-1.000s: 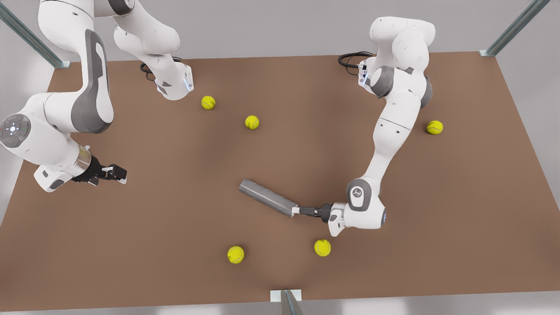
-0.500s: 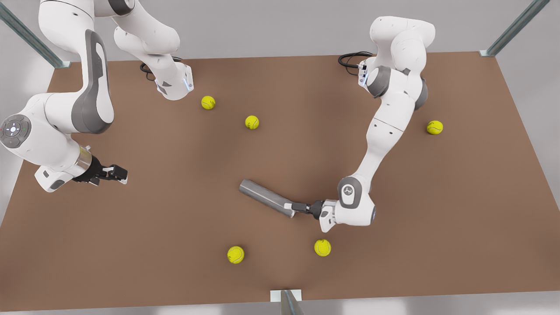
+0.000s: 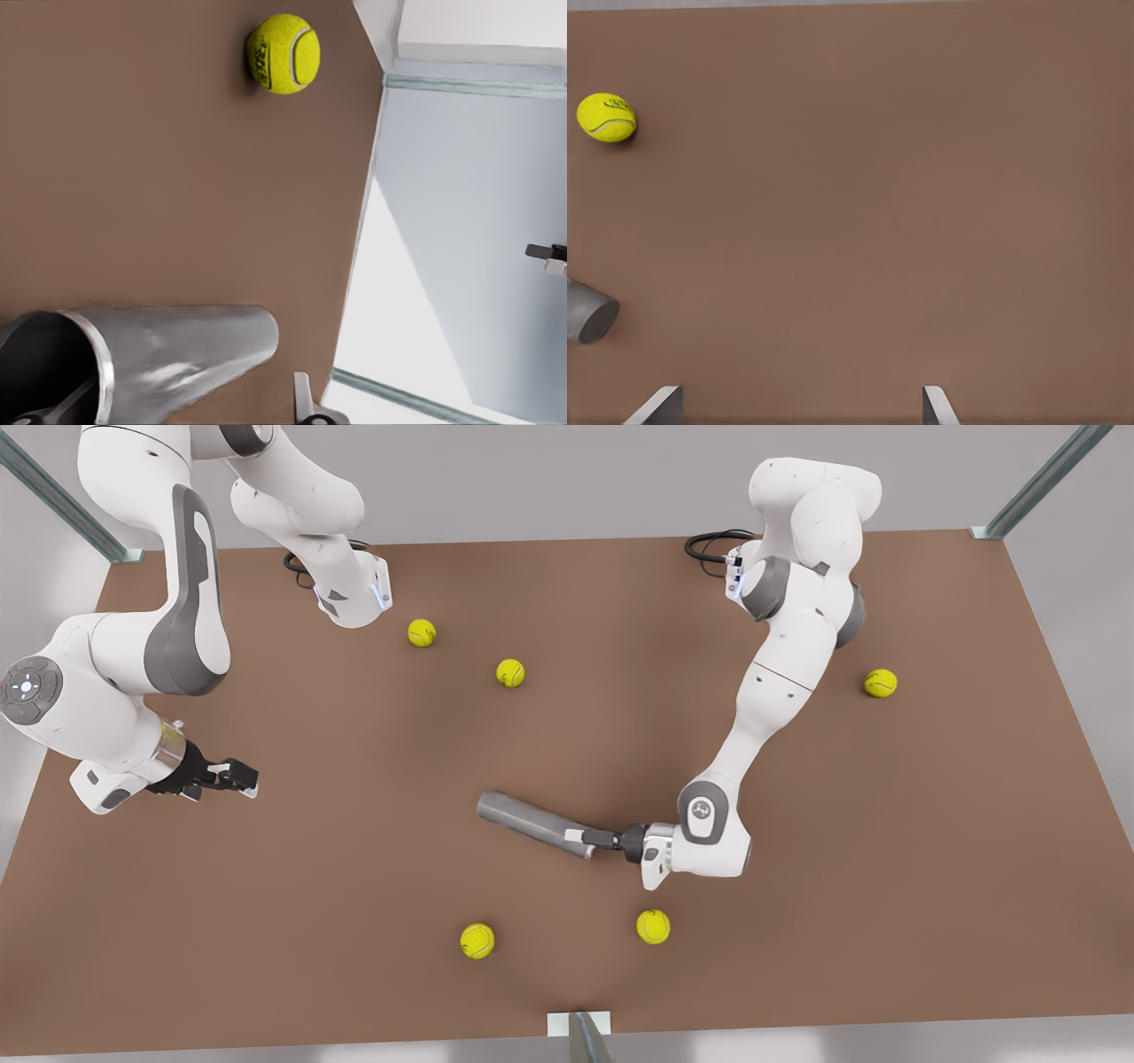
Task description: Put the tennis tube upright
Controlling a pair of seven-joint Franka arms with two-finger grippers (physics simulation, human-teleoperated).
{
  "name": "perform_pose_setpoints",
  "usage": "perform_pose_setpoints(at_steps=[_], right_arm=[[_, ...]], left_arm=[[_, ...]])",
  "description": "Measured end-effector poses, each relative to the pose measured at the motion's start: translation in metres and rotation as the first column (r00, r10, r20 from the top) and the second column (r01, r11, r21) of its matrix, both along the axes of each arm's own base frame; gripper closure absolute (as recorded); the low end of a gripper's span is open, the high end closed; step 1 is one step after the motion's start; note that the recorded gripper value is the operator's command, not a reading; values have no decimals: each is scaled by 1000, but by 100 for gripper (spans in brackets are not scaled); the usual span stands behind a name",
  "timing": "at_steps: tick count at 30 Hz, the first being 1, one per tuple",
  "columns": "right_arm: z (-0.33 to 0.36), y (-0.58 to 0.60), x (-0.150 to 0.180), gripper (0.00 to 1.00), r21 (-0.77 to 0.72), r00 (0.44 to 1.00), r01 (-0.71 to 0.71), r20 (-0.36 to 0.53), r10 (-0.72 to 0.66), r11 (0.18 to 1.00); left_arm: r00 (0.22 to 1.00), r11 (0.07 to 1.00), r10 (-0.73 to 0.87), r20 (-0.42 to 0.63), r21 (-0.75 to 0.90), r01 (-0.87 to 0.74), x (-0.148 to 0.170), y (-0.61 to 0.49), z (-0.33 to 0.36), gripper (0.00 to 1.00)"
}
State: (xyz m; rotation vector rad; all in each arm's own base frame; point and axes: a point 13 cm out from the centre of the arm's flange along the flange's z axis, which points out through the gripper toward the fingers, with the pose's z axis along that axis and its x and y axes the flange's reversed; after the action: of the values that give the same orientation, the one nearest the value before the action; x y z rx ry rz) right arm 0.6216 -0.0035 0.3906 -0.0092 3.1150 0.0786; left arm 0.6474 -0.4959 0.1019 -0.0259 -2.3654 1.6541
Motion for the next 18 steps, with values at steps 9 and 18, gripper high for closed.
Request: perform_pose_setpoints(at_steps=[9,18], right_arm=[[0,0,0,0,0,1000,1,2,-1,1000],[1,1,1,0,0,1000,0,4,0,1000]], left_arm=[[1000,999,-15,-4,-38,15,1,4,24,8],[1000,999,-31,-5,-37,30,-5,-2,25,61]])
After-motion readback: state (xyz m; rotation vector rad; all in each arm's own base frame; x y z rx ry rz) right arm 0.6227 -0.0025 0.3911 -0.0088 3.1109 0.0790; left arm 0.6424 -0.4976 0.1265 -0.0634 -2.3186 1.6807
